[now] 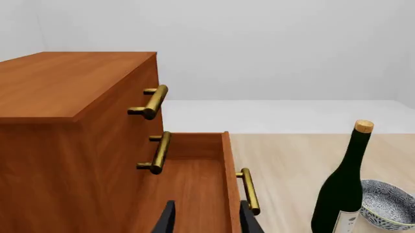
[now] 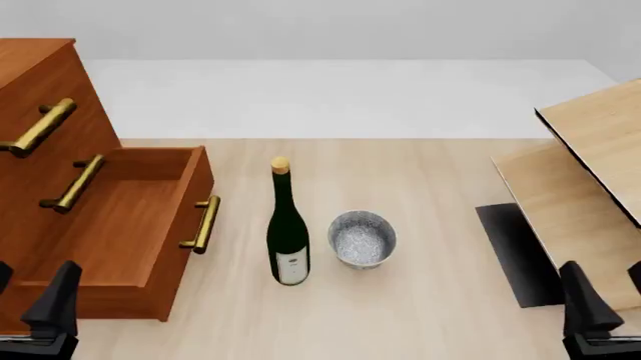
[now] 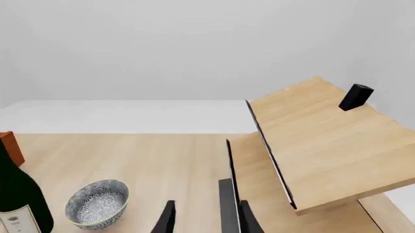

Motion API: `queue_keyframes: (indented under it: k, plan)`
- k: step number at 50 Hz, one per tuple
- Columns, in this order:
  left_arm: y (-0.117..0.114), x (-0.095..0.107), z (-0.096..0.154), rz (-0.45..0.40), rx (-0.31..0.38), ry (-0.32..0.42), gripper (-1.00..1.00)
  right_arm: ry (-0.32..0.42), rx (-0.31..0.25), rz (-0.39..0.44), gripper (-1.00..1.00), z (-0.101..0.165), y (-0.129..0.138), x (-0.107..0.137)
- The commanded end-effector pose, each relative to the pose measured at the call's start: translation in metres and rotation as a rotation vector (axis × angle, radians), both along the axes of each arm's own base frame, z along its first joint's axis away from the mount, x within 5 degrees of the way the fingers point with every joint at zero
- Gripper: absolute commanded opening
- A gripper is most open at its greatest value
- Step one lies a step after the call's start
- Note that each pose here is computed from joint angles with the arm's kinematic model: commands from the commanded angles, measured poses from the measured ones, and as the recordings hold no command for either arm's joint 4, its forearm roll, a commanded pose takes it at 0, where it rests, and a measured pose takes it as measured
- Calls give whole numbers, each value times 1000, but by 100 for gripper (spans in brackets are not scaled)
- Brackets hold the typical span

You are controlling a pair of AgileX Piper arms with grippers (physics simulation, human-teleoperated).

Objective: Close the bottom drawer of the cabinet and open the top drawer.

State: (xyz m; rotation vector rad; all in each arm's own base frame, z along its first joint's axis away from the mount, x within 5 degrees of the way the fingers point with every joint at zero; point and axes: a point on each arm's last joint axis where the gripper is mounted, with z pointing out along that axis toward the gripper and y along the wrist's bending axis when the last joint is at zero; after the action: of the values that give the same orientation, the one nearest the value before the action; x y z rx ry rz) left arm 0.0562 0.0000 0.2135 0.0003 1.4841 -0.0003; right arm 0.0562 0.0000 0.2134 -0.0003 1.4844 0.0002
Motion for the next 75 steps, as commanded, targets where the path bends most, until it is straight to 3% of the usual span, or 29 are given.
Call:
queue_keyframes:
  k: [1, 12, 15, 23, 26, 38, 44, 48, 50, 53, 61, 68, 73, 75]
  plan:
    - [0, 1, 0, -1, 3, 6, 100, 2, 0, 2, 100, 0, 0, 0]
    - [0, 1, 1, -1, 0, 11, 100, 3, -4, 2, 100, 0, 0, 0]
    - [-1, 2, 1, -10, 33, 20, 100, 3, -7, 3, 100, 1, 0, 0]
    - [-2, 5, 11, -39, -6, 35, 100, 3, 3, 7, 100, 2, 0, 0]
    - [-3, 5, 17, -51, 13, 31, 100, 2, 3, 6, 100, 3, 0, -1]
    - [-8, 4, 78, -144, -46, -20, 100, 3, 2, 6, 100, 4, 0, -1]
    - [-13, 15, 95, -181, -58, 25, 100, 2, 2, 6, 100, 4, 0, -1]
    - [-20, 34, 100, -227, -120, 122, 100, 3, 2, 8, 100, 4, 0, -1]
    - [-21, 34, 104, -227, -71, 117, 100, 3, 2, 9, 100, 4, 0, -1]
    - [-26, 37, 105, -275, -112, 145, 100, 3, 2, 10, 100, 4, 1, -1]
    - [-40, 63, 103, -311, -116, 301, 100, 3, -1, 12, 100, 4, 1, 0]
    - [-55, 71, 102, -375, -219, 408, 100, 3, -2, 12, 100, 5, 1, 0]
    - [-63, 73, 97, -402, -243, 464, 100, 3, -2, 13, 100, 5, 1, 2]
    - [-63, 74, 95, -407, -189, 467, 100, 3, -3, 14, 100, 5, 1, 2]
